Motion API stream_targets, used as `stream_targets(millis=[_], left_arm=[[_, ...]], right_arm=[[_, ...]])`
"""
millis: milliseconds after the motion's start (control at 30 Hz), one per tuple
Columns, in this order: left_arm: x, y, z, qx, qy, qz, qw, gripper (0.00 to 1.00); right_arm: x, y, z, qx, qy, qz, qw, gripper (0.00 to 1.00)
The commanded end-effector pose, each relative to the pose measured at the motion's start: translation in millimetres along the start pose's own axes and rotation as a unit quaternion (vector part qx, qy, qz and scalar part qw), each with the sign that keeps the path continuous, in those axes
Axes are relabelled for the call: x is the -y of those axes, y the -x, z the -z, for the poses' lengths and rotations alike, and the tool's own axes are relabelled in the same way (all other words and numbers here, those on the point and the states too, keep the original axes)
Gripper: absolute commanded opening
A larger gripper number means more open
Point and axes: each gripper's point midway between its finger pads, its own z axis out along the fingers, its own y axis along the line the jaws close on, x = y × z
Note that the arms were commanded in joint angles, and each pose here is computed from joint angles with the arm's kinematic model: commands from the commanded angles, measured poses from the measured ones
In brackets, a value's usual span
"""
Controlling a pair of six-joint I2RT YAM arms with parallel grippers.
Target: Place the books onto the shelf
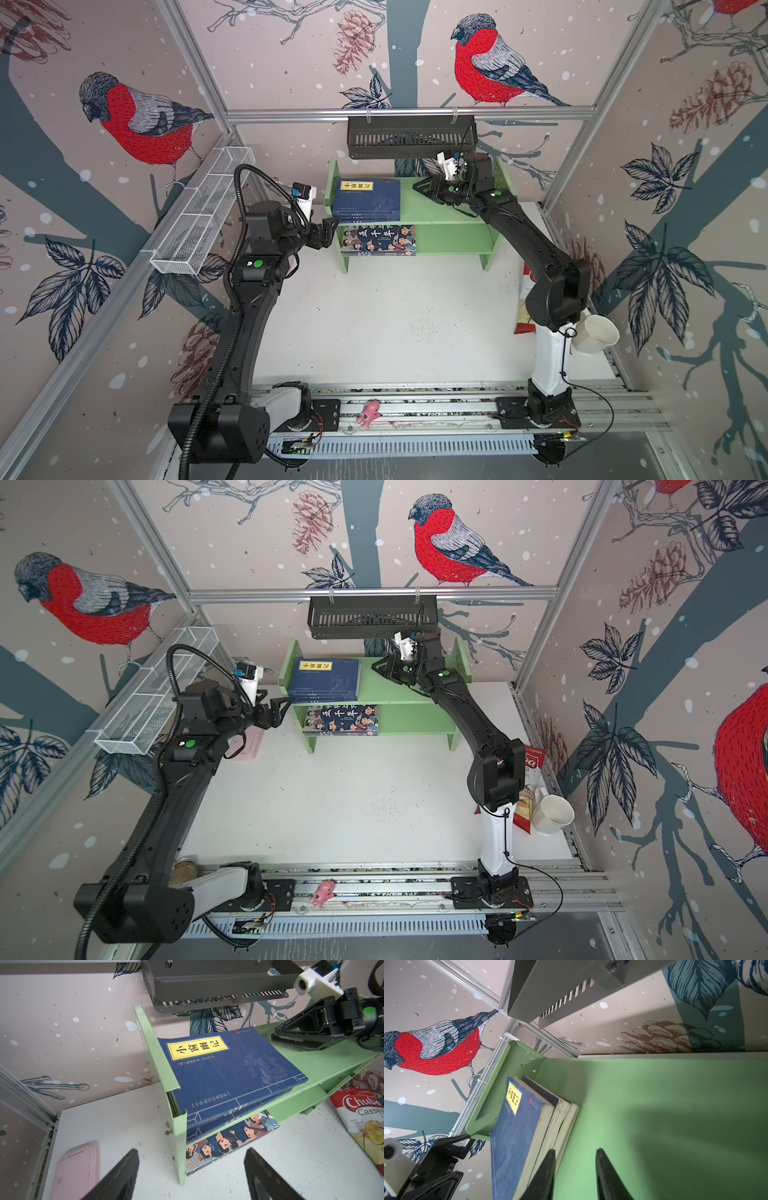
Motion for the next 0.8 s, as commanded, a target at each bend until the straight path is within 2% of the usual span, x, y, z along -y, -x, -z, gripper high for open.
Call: stream_targets(millis=[0,233,633,767], left_arm=[[2.0,7.8,4.1,0.005,-0.002,0.017,1.000,0.80],[0.3,15.0,3.4,0.010,0.000,0.026,1.000,0.80],[-1.0,14.9,0.4,0.010,0.000,0.025,1.000,0.80],[-0.6,13.9,0.0,0.011,-0.002,0.026,1.000,0.80]], right_arm=[[-8.4,5.6,-8.9,-0.004,0.029,-0.002,1.000,0.34],[-13.1,2.6,-26.4,-0.021,0.047,-0.005,0.999,0.34],[-13.9,-9.9,-45.2,-0.043,0.062,-0.018,0.997,0.17],[-14.2,-4.8,-39.8,-0.032,0.051,-0.013,0.998,0.17]])
